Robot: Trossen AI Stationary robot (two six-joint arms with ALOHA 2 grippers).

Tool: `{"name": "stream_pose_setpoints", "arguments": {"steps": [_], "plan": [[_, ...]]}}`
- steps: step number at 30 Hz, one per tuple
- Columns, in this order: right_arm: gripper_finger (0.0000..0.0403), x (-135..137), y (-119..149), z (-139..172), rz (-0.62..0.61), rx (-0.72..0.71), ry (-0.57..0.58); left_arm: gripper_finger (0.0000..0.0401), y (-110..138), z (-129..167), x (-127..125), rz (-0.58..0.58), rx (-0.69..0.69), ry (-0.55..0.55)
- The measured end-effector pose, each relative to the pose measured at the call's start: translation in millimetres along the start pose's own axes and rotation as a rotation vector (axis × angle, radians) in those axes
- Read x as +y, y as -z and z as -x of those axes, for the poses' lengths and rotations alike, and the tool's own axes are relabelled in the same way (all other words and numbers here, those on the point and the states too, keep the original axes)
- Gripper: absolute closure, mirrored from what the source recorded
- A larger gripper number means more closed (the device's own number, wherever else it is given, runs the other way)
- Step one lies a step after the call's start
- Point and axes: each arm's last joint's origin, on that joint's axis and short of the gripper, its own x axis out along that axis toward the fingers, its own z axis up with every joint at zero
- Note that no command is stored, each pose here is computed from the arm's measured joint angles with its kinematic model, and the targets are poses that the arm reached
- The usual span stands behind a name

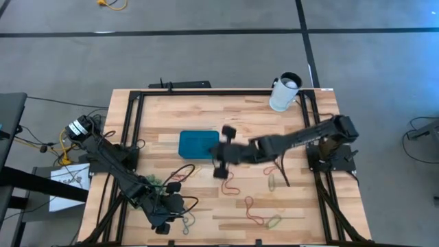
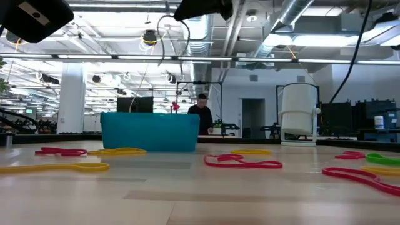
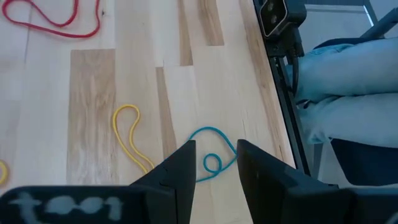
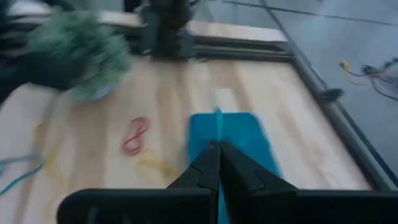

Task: Pick and place items into bin
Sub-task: Put the blue rubber band into the blue bin

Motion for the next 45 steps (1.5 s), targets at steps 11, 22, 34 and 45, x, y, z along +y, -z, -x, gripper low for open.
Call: {"name": "stream_pose_setpoints", "arguments": {"steps": [11, 22, 34, 45], "plan": [[0.0403, -36.3, 19.8, -46.2, -0.118, 0.119, 0.005, 0.0296, 0.0, 0.1, 0.0, -0.001, 0.001, -0.001], [0.0403, -28.6, 66.7, -103.4, -0.112, 0.291, 0.037, 0.0296, 1.2, 0.1, 0.8, 0.000, 0.013, -0.010], [0.0403, -29.5, 85.7, -113.4, -0.138, 0.400, 0.060, 0.0296, 1.6, 0.1, 1.0, 0.004, 0.016, -0.013], [0.0359, -23.1, 103.3, -128.9, -0.157, 0.467, -0.034, 0.0296, 1.2, 0.1, 0.8, 0.012, 0.013, -0.010]]}}
